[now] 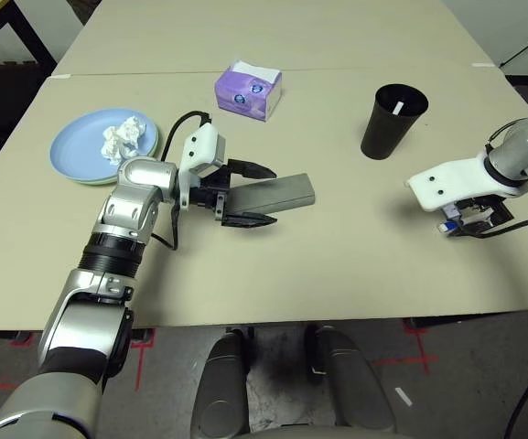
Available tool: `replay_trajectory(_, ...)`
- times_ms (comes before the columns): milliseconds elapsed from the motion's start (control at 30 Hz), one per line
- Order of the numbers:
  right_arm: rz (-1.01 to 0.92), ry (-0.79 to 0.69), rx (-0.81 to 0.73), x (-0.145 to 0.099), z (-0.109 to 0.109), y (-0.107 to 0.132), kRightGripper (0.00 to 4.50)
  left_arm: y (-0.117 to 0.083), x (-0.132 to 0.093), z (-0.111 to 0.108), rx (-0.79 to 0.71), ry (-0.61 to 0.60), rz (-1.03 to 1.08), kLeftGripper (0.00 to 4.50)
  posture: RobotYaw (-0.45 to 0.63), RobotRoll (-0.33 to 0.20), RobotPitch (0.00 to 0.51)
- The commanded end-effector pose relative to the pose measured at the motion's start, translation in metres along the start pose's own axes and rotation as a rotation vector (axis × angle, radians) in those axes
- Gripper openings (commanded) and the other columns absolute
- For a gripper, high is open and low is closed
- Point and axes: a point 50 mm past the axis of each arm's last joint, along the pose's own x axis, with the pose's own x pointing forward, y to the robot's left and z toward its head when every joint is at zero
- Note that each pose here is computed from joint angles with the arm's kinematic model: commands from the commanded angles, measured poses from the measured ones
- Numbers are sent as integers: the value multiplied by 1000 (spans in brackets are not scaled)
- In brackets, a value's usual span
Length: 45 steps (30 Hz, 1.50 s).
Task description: Organize and tidy the items on the table.
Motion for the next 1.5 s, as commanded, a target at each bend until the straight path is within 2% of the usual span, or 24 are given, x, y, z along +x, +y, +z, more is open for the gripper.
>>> replay_trajectory(33,17,6,-4,3,-3,4,4500,-2,-1,3,2,-18,4,4449,-64,0,227)
replay_trajectory(867,91,41,-101,11,-2,9,4500,-3,0,6,-22,-48,39,4449,-53,0,228)
replay_trajectory(967,102,32,-105,12,-1,11,3877,-3,0,6,-22,-47,42,4500,-53,0,228)
replay_trajectory(1267,111,23,-110,11,3,9,603,-3,-1,7,-21,-42,49,4500,-48,0,224)
replay_trajectory(1300,108,23,-110,10,3,8,419,-3,-1,7,-20,-41,49,4500,-48,0,224)
replay_trajectory(1500,52,-46,-70,-5,12,-5,423,-2,-2,6,-18,-40,54,4500,-57,0,202)
